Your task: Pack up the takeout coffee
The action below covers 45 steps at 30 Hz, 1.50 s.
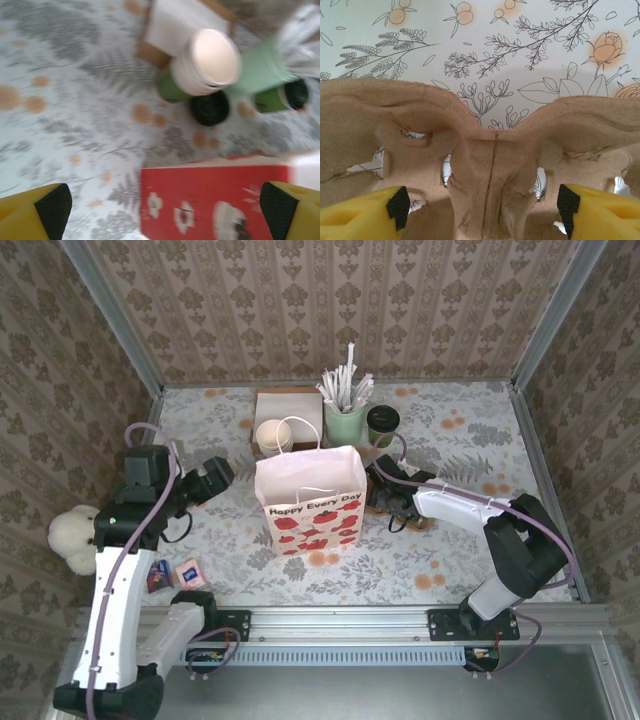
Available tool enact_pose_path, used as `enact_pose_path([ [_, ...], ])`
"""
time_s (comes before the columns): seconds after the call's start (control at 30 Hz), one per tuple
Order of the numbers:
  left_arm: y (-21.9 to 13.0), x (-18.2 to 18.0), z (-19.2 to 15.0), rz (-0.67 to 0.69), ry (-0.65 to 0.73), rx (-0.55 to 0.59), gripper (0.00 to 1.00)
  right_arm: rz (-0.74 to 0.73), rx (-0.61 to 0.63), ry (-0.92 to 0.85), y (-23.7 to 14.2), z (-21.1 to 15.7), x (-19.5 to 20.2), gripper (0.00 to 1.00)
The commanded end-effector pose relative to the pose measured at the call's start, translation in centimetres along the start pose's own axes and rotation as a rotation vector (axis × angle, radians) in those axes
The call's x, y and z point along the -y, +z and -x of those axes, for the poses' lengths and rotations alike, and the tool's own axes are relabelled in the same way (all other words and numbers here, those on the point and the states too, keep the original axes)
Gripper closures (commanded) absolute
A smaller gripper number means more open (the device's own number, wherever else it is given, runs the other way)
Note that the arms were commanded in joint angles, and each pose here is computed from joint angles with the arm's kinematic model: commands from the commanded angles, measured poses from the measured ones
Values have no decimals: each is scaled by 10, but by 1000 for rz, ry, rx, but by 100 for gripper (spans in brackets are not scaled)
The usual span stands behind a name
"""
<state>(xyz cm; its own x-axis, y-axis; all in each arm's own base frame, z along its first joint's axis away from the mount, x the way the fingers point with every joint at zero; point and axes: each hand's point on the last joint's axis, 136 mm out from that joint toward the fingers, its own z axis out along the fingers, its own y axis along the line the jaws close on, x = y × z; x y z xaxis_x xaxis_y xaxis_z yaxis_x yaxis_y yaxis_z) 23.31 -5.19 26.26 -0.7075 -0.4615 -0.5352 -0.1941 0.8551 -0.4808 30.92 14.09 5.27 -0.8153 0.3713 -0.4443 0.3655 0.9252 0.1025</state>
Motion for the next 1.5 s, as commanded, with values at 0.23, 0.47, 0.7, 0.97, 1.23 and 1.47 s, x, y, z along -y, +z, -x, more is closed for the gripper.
enact_pose_path([
  [0.23,35,-77,-61,304,-242,-278,0,-64,21,46,1,3,9,18],
  [0.47,59,-90,-91,344,-345,-339,0,-33,-19,46,8,3,5,19],
  [0.7,75,-89,-106,367,-295,-388,0,-42,-27,41,15,2,5,20],
  [0.97,99,-62,-115,305,-230,-433,0,-47,-15,9,15,4,7,34],
  [1.23,117,-50,-130,282,-254,-470,0,-41,33,-26,4,13,19,43],
  [1.47,121,-49,-143,310,-238,-510,0,-24,24,-15,2,13,29,41],
])
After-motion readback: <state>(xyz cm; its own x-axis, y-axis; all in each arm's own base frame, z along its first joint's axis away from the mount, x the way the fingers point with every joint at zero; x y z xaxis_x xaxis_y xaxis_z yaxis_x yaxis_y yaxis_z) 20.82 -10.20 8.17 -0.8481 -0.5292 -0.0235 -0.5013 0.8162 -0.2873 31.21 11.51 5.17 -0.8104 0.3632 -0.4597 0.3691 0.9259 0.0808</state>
